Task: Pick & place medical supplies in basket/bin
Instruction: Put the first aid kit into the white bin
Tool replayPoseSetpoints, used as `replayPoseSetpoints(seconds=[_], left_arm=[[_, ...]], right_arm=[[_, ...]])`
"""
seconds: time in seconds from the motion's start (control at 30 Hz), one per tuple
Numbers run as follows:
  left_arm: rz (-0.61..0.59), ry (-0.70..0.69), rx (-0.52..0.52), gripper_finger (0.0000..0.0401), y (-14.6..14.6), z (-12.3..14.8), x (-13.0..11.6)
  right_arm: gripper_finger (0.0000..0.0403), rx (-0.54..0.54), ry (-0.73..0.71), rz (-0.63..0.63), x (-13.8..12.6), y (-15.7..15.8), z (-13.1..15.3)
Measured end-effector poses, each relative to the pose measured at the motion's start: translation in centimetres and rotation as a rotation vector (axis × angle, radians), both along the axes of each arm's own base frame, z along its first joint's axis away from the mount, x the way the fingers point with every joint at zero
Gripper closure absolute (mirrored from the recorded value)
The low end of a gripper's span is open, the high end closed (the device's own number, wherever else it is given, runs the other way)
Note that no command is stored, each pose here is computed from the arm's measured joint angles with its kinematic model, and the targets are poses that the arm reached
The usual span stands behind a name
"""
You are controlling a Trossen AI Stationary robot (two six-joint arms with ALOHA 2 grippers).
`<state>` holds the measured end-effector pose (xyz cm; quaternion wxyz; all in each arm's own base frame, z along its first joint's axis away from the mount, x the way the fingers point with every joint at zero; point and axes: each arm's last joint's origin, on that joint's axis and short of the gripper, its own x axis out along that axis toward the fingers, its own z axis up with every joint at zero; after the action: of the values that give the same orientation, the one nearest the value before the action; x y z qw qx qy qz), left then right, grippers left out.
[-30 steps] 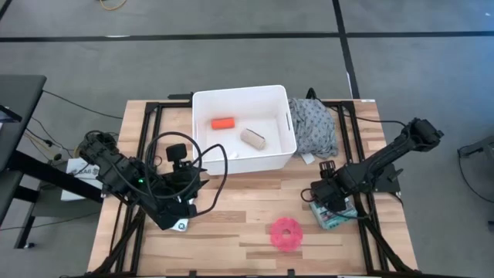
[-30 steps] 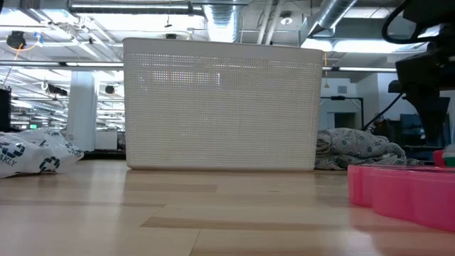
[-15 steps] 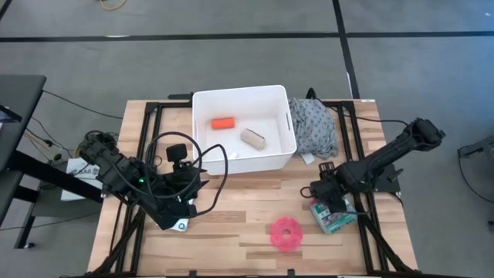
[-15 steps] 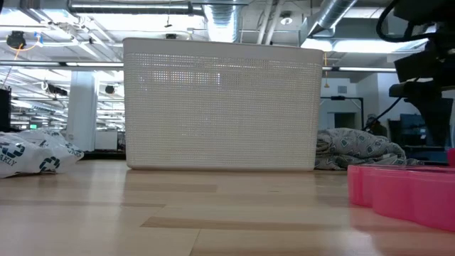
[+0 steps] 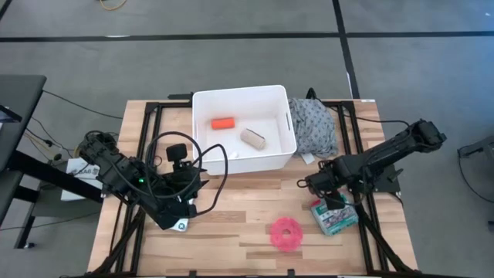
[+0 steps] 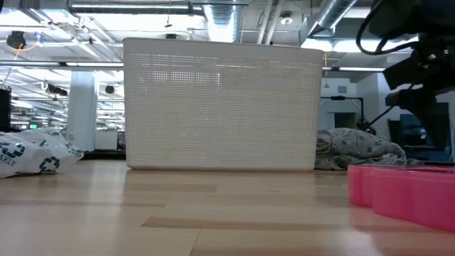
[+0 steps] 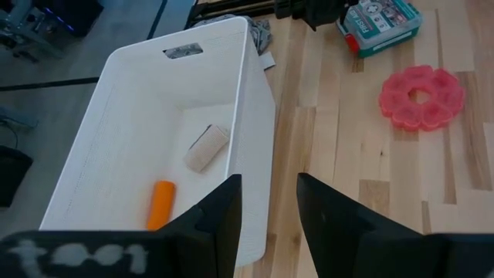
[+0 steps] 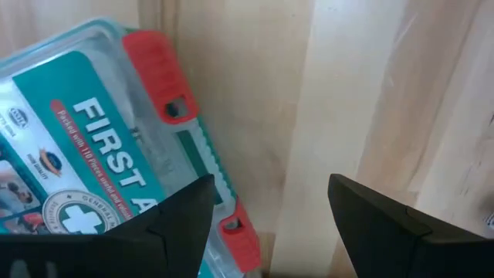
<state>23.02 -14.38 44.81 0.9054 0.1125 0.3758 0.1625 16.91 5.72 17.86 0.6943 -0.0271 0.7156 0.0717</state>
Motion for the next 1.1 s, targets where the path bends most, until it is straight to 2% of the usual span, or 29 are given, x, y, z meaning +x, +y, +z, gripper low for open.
replayPoseSetpoints(seconds=[0.23, 0.9, 1.1], left_arm=[[0.0, 0.0, 0.0, 0.0284, 0.0, 0.0, 0.0], [-0.012, 0.007, 0.009, 0.0284, 0.0, 0.0, 0.0], [-0.012, 0.007, 0.008, 0.0284, 0.0, 0.0, 0.0]], right_arm=[[0.0154, 0.04, 0.005, 0.017, 0.0, 0.1, 0.0], [0.0154, 0.014, -0.001, 0.019, -0.1, 0.4, -0.1], [0.0154, -0.015, 0.074, 0.018, 0.4, 0.5, -1.4]])
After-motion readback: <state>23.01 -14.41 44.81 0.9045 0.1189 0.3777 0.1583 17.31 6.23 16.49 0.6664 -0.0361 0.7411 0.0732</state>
